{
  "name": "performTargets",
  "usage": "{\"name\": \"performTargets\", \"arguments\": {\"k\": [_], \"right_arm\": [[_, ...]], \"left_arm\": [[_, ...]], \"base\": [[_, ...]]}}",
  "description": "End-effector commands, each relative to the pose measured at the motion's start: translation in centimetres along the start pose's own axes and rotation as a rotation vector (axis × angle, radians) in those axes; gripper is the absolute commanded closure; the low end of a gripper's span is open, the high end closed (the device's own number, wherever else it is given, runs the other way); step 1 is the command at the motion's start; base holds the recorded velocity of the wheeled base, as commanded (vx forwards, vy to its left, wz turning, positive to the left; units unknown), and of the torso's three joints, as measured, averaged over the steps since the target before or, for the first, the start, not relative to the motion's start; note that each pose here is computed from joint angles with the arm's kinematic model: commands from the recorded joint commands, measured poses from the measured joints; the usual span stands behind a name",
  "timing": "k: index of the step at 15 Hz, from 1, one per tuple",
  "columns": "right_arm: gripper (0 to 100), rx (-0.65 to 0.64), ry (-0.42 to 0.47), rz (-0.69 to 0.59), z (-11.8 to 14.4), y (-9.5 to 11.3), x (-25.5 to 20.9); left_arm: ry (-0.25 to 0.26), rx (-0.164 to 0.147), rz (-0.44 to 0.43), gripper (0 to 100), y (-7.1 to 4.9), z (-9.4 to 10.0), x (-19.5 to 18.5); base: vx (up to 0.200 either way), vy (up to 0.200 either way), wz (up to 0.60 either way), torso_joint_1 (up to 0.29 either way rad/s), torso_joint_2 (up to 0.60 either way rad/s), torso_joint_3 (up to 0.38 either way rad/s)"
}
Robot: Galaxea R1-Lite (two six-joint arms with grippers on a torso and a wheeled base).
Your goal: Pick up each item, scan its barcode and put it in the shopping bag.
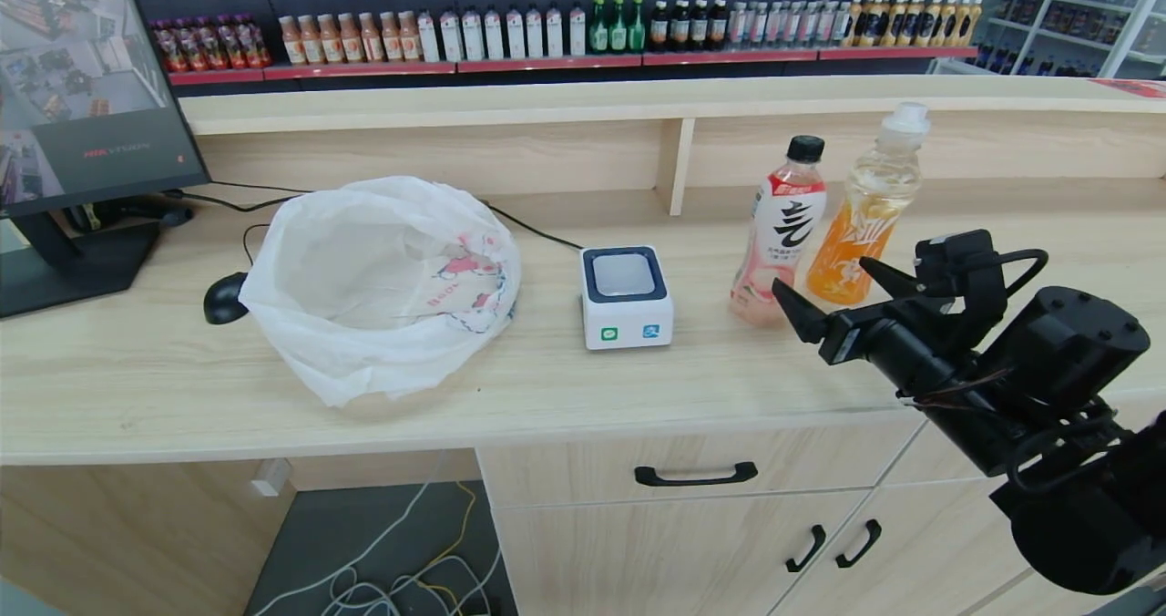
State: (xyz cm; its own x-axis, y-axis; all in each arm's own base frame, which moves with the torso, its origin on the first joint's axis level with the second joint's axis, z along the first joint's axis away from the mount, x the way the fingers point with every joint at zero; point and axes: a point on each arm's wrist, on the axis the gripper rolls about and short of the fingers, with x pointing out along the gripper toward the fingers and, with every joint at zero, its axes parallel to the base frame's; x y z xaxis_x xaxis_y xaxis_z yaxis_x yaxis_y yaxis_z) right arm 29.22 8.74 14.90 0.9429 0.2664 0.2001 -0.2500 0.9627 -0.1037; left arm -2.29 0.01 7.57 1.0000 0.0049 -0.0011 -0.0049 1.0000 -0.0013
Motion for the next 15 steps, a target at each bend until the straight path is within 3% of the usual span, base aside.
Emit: {"name": "performTargets", "arguments": {"k": [1, 4, 15], "right_arm": [[0, 0.007, -0.001, 0.004, -0.1, 1.0, 0.3], [0, 0.011, -0.027, -0.054, 0.5, 0.8, 0.9], [0, 0.020, -0.041, -0.064, 0.0, 1.8, 2.4]], "left_arm": [[0.000, 0.000, 0.001, 0, 0.0, 0.0, 0.0], [0.000, 0.000, 0.001, 0, 0.0, 0.0, 0.0], [0.000, 0.000, 0.000, 0, 0.0, 0.0, 0.0]], "base": [[0.000, 0.000, 0.00, 0.000, 0.00, 0.000], [0.000, 0.000, 0.00, 0.000, 0.00, 0.000], [0.000, 0.000, 0.00, 0.000, 0.00, 0.000]]}}
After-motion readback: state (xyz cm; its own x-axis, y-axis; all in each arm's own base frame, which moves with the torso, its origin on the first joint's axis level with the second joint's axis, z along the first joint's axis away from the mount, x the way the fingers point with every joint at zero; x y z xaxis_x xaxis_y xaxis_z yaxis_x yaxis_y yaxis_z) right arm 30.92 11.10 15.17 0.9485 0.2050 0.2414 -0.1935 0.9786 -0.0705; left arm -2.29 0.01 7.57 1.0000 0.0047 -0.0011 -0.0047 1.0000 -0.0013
